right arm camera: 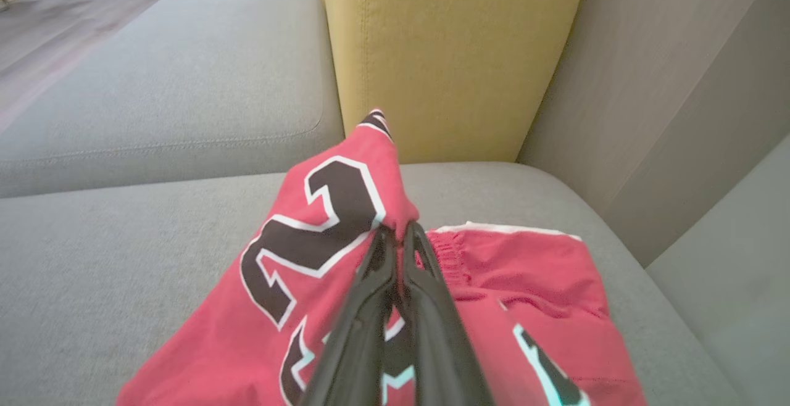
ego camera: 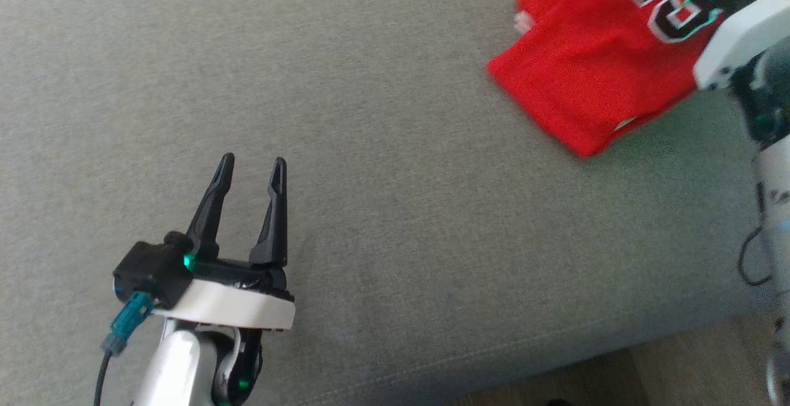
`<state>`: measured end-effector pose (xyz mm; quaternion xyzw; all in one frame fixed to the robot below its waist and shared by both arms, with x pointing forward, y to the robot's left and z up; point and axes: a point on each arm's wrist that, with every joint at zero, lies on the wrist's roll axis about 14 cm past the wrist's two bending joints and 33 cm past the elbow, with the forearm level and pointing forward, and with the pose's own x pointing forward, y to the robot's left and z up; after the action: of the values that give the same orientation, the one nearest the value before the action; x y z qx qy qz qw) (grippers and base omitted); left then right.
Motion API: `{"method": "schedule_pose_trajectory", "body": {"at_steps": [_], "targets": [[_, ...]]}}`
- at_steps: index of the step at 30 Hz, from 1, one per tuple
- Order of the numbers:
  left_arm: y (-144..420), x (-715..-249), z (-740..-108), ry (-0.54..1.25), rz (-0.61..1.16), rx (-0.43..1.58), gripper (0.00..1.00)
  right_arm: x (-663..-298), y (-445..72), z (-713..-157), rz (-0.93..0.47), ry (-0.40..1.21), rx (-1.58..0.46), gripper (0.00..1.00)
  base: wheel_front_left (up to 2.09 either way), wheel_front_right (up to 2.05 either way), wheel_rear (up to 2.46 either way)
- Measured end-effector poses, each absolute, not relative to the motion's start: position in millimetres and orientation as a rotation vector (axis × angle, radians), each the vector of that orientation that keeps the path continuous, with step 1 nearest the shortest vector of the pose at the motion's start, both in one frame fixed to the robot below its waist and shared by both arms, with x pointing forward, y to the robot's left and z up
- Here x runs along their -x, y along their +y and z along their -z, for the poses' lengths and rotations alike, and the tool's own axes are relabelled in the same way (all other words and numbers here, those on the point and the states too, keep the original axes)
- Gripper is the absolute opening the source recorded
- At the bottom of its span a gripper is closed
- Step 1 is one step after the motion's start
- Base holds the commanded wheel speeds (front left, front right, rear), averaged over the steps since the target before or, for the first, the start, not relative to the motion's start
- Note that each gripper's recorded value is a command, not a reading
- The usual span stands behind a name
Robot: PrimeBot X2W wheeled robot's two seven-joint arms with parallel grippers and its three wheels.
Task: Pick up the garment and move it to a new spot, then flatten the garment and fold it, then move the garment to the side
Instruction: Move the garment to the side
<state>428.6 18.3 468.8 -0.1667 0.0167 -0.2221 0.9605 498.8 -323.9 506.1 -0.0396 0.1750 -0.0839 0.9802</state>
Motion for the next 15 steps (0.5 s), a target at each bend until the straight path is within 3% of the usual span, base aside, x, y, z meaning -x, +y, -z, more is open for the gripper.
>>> {"method": "schedule_pose_trajectory", "body": {"at_steps": [15], "targets": [[40.9, -424.1, -467.4, 0.037, 0.383, 0.329, 1.0, -504.2, -417.9, -531.4, 0.393, 0.357, 0.203, 0.0, 0.0, 0.0, 0.0]]}}
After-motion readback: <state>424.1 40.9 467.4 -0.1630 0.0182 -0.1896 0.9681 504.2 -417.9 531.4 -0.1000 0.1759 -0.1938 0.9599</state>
